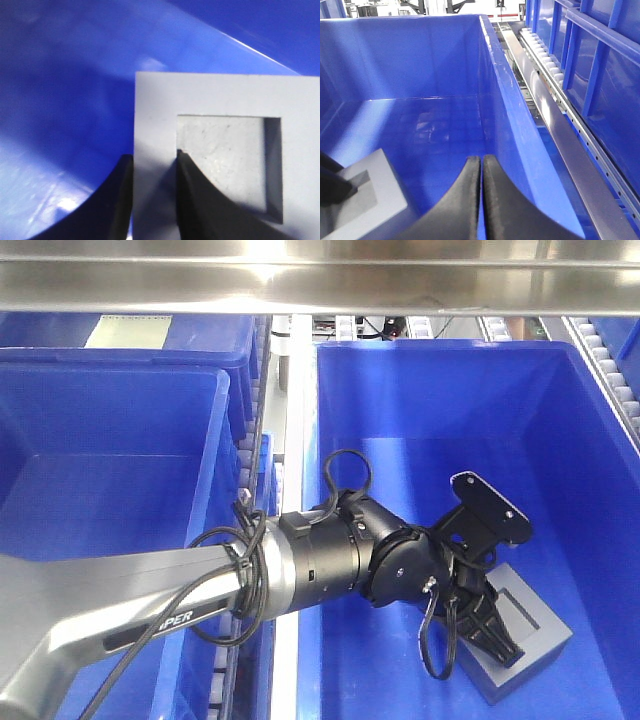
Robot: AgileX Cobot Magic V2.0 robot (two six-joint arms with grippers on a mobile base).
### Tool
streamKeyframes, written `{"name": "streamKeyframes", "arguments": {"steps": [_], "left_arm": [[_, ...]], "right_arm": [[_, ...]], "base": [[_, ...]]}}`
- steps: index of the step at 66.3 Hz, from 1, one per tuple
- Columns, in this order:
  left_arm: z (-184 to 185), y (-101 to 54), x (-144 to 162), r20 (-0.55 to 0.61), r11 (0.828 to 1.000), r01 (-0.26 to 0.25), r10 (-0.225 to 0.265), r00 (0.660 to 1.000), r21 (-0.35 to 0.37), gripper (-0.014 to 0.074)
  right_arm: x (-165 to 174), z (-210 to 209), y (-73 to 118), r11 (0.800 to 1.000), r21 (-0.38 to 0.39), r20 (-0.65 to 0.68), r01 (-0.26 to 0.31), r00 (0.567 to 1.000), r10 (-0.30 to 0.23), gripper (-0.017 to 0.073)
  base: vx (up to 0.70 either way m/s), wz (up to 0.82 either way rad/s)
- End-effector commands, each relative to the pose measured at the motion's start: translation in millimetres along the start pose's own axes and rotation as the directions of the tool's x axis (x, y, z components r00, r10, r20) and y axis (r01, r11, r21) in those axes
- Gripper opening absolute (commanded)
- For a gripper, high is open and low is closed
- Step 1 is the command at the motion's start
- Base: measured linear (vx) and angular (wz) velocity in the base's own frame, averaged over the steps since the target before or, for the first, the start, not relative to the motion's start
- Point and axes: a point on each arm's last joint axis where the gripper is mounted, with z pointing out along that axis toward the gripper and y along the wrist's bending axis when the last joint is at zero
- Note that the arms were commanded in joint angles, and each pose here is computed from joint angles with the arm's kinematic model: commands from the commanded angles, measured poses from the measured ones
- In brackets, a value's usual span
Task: Sort gray base to blue bin
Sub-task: 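Swing the left arm over the farther blue bin and lower the block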
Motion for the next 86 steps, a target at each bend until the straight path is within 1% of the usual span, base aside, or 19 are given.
{"name": "streamKeyframes", "arguments": {"steps": [1,10,20,27,35,44,54,61,68,69,76,86], "left_arm": [[-21.8,1.1,-21.0,0.100,1.000,0.030,-0.029,0.995,-0.009,0.0045],[-19.9,1.1,-18.4,0.077,1.000,0.030,-0.029,0.997,-0.008,0.0137],[-20.9,1.0,-18.6,0.076,1.000,0.030,-0.029,0.997,-0.008,0.0275],[-20.9,1.0,-18.6,0.076,0.999,0.031,-0.030,0.997,-0.008,0.0354],[-22.5,1.0,-20.1,0.087,0.999,0.031,-0.030,0.996,-0.008,0.0404],[-35.6,0.3,-29.3,0.150,1.000,0.029,-0.027,0.988,-0.009,0.0412],[-61.3,-1.6,-40.8,0.213,0.999,0.037,-0.036,0.976,-0.005,0.0375],[-76.6,-2.5,-47.5,0.257,1.000,0.025,-0.022,0.966,-0.008,0.0300],[-91.3,-3.4,-54.2,0.310,1.000,0.004,0.001,0.951,-0.014,0.0170],[-93.0,-3.5,-54.8,0.315,1.000,0.002,0.002,0.949,-0.015,0.0138],[-102.6,-4.0,-58.3,0.342,1.000,-0.002,0.008,0.940,-0.017,-0.0010],[-110.3,-3.9,-61.6,0.370,0.999,-0.021,0.031,0.928,-0.032,-0.0008]], "right_arm": [[-2.4,0.1,-0.1,1.000,0.001,0.040,0.014,0.999,-0.014,-0.0005],[-2.4,0.1,-0.1,1.000,0.001,0.040,0.014,0.999,-0.014,-0.0005],[-2.4,0.1,-0.1,1.000,0.001,0.040,0.014,0.999,-0.014,-0.0005],[-2.4,0.1,-0.1,1.000,0.001,0.040,0.014,0.999,-0.014,-0.0005],[-2.4,0.1,-0.1,1.000,0.001,0.040,0.014,0.999,-0.014,-0.0005],[-2.4,0.1,-0.1,1.000,0.001,0.040,0.014,0.999,-0.014,-0.0005],[-2.4,0.1,-0.1,1.000,0.001,0.040,0.014,0.999,-0.014,-0.0005],[-2.4,0.1,-0.1,1.000,0.001,0.040,0.014,0.999,-0.014,-0.0005],[-2.4,0.1,-0.1,1.000,0.001,0.040,0.014,0.999,-0.014,-0.0005],[-2.4,0.1,-0.1,1.000,0.001,0.040,0.014,0.999,-0.014,-0.0005],[-2.4,0.1,-0.1,1.000,0.001,0.040,0.014,0.999,-0.014,-0.0005],[-2.4,0.1,-0.1,1.000,0.001,0.040,0.014,0.999,-0.014,-0.0005]], "base": [[0.00,0.00],[0.00,0.00],[0.00,0.00],[0.00,0.00],[0.00,0.00],[0.00,0.00],[0.00,0.00],[0.00,0.00],[0.00,0.00],[0.00,0.00],[0.00,0.00],[0.00,0.00]]}}
